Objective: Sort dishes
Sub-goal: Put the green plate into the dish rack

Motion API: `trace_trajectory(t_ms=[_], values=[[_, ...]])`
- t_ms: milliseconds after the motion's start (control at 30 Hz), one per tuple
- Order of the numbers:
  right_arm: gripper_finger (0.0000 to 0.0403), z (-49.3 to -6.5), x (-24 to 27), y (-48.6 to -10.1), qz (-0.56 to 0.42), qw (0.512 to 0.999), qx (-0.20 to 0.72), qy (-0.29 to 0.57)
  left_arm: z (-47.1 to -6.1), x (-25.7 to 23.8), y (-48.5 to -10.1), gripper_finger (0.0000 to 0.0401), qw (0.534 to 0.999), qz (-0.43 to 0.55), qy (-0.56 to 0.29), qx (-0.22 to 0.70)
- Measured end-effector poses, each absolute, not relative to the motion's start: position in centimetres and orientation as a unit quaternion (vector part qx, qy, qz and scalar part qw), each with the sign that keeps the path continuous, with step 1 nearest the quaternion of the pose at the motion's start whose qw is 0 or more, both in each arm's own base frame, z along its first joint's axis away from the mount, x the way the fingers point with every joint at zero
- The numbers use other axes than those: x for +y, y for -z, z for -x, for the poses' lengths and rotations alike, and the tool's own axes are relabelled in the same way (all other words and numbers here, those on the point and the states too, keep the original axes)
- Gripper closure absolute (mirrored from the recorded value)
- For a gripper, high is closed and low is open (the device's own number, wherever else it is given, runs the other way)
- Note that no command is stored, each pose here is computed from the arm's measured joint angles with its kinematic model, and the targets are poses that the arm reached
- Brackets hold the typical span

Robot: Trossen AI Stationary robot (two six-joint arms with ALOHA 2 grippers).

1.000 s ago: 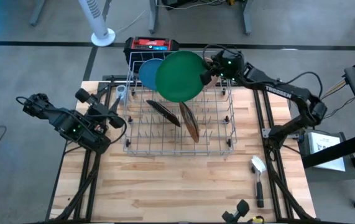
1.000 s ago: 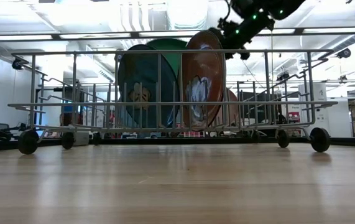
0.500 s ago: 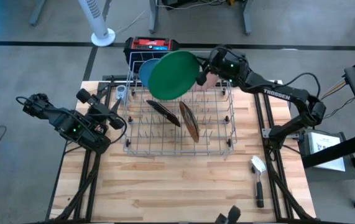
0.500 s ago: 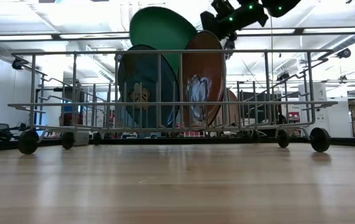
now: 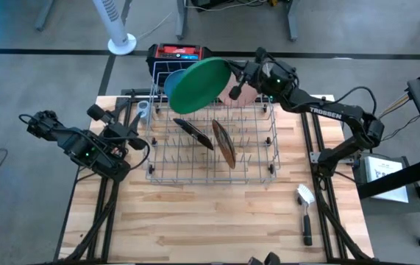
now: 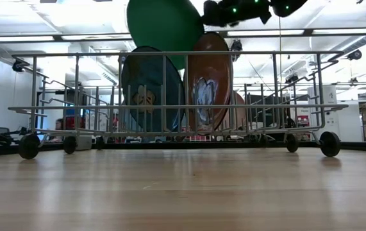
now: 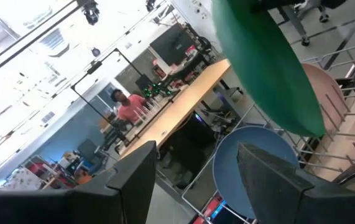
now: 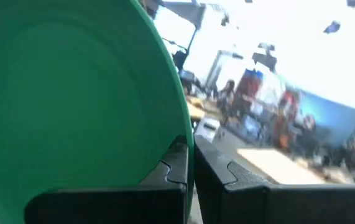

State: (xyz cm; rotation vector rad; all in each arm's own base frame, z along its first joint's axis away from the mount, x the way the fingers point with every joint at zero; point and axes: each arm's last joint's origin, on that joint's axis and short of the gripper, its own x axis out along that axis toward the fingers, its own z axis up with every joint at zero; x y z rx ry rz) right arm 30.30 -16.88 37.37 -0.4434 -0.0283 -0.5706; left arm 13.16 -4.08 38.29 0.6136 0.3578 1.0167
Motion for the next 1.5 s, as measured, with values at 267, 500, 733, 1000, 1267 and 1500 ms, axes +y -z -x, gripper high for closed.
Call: trace_trajectory(t_ms=[267, 500, 733, 1000, 1267, 1500], values=[[0.0401, -31.0, -14.9, -38.7, 0.303, 0.915, -0.067, 0.258, -13.1, -4.1, -38.3, 0.019, 0.815, -0.285, -0.477, 0.166], [0.0401, -31.4, -13.6, -39.2, 0.357, 0.899, -0.092, 0.236, -13.1, -4.0, -38.3, 0.019, 0.81, -0.299, -0.474, 0.174], [0.0402, -31.5, -13.1, -39.6, 0.367, 0.9, -0.133, 0.196, -12.9, -3.9, -38.8, 0.019, 0.806, -0.309, -0.472, 0.18], [0.0402, -34.0, -13.5, -38.7, 0.357, 0.903, -0.159, 0.181, -11.5, -3.1, -42.4, 0.019, 0.826, -0.25, -0.483, 0.146], [0.0403, -37.7, -14.2, -38.1, 0.369, 0.903, -0.15, 0.162, -9.1, -1.8, -45.2, 0.019, 0.855, -0.172, -0.472, 0.127], [0.0403, -39.4, -14.1, -37.8, 0.396, 0.892, -0.15, 0.158, -7.3, -0.8, -46.0, 0.019, 0.872, -0.128, -0.456, 0.122]])
